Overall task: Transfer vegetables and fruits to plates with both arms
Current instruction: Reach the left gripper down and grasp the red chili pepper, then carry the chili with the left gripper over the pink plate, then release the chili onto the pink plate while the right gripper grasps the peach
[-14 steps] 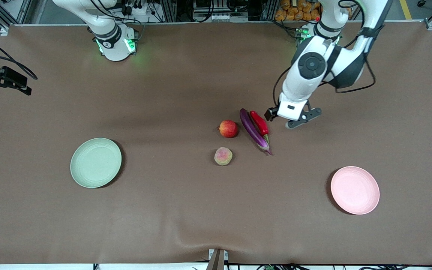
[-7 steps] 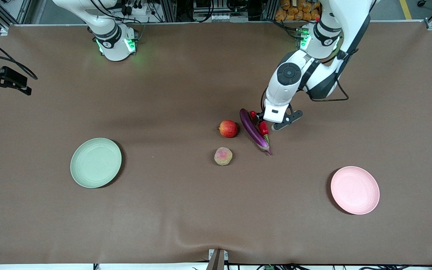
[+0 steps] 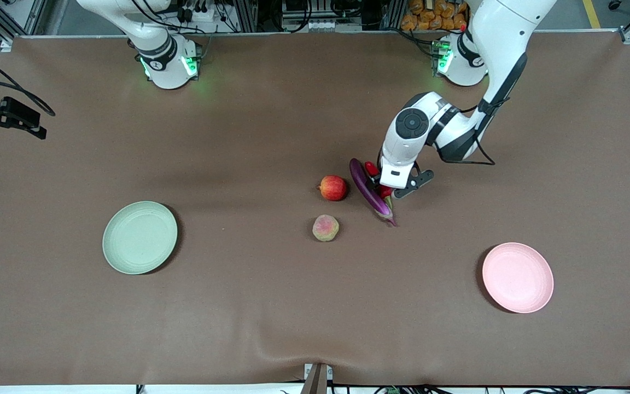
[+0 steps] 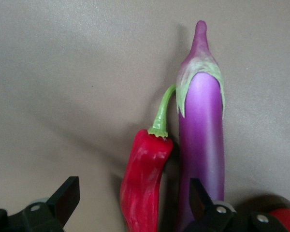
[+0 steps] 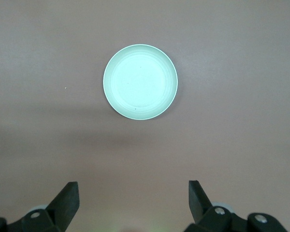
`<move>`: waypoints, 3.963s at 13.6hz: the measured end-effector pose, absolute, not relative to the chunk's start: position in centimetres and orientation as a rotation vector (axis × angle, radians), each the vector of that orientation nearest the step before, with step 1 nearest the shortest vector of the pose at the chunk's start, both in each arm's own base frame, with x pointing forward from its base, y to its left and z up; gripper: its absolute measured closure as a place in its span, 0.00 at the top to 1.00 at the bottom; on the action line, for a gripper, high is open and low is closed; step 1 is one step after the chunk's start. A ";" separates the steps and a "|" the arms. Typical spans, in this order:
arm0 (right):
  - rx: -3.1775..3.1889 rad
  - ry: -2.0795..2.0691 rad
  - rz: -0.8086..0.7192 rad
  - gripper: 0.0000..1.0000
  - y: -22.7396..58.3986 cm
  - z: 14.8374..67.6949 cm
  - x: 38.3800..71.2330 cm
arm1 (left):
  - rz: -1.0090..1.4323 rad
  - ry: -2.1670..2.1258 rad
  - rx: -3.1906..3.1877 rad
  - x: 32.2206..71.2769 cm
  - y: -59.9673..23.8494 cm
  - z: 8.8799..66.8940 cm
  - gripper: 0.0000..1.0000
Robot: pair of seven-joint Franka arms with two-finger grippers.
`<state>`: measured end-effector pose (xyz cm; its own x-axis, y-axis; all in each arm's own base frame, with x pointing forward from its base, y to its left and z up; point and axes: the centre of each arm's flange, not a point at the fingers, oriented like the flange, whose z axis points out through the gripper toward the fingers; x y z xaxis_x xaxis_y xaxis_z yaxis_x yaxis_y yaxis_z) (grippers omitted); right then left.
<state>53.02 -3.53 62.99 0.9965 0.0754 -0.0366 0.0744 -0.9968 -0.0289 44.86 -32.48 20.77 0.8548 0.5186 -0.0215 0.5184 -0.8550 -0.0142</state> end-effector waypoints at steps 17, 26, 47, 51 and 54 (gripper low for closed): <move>-3.099 -0.117 0.042 1.00 -3.4 63.0 53.2 | 0.082 -0.845 -3.016 44.4 -32.4 18.9 0.67; -3.097 -0.125 0.070 1.00 -3.1 61.7 54.1 | -0.011 -0.830 -2.991 51.8 -21.9 22.9 0.33; -2.879 0.535 -0.095 1.00 34.9 37.4 66.2 | -0.228 -0.774 -3.165 72.4 3.4 26.6 0.33; -2.786 0.728 -0.057 1.00 42.8 28.0 63.5 | -0.226 -0.827 -3.130 73.7 5.8 24.2 0.33; -2.752 0.853 -0.021 1.00 45.0 25.2 62.7 | -0.200 -0.844 -3.093 74.1 7.2 21.3 0.33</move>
